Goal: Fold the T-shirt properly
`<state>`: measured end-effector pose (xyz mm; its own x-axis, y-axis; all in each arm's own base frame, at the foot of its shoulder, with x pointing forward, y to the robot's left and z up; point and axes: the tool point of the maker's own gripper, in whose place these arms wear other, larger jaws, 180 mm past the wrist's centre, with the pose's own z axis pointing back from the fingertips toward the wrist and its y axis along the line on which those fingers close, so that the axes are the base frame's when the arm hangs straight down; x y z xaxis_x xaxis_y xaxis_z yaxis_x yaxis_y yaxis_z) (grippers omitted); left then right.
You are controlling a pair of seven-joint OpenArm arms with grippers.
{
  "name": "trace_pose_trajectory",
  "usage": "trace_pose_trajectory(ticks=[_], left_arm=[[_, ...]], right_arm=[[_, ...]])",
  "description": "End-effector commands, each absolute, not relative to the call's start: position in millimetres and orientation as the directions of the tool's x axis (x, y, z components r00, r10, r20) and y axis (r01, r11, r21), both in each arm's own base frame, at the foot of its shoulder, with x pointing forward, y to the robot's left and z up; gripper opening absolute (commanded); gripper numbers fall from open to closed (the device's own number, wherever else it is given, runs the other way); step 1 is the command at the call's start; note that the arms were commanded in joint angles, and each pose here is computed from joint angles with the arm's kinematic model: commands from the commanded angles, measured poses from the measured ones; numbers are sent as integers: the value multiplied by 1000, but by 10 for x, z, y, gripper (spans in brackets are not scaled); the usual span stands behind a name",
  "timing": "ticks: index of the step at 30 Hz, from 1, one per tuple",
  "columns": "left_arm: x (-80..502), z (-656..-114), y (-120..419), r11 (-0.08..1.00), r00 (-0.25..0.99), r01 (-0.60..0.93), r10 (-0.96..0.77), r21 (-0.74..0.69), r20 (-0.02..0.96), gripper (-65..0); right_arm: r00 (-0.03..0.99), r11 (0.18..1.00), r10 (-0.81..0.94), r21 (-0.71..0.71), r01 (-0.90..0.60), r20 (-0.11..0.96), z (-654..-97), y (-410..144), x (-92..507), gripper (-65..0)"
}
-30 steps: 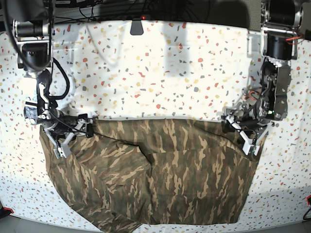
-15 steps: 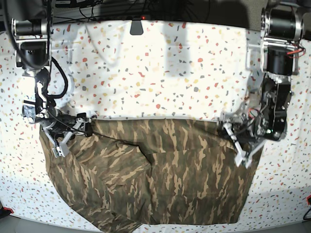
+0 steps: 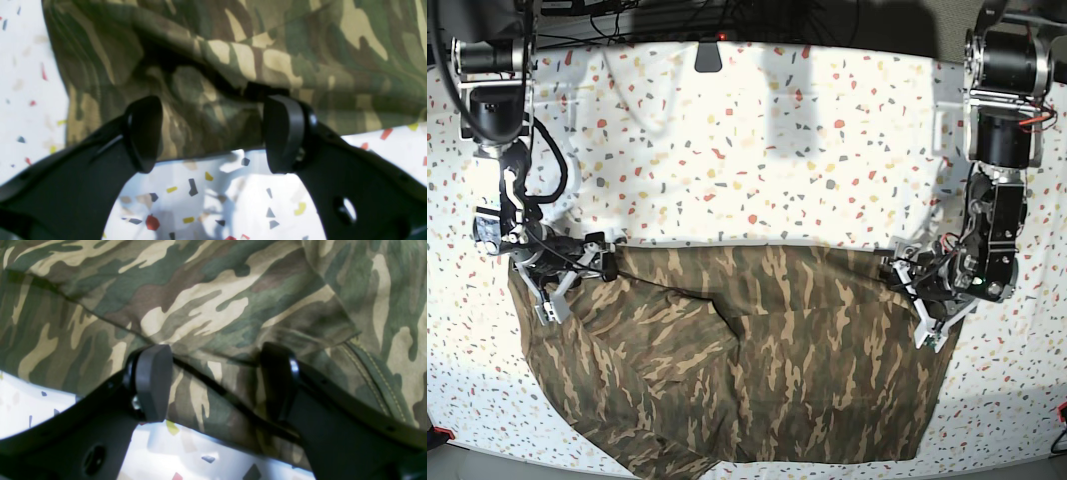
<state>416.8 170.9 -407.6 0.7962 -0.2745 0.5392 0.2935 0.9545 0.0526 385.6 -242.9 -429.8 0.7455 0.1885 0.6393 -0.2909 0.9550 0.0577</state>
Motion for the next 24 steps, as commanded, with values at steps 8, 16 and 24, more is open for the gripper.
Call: trace_pose_trajectory(ticks=[8, 16, 24], left_arm=[[4301, -4076, 1740, 962, 812, 271, -246, 32, 529, -199], [4337, -4006, 1536, 961, 803, 259, -156, -101, 575, -199], [4574, -3758, 1509, 960, 747, 262, -137, -99, 650, -199]], right_arm=[[785, 958, 183, 71, -277, 592, -4305, -2476, 3819, -234], [779, 958, 181, 71, -277, 600, -4231, -2472, 3896, -234], [778, 958, 182, 70, -277, 601, -4216, -2474, 3912, -234]])
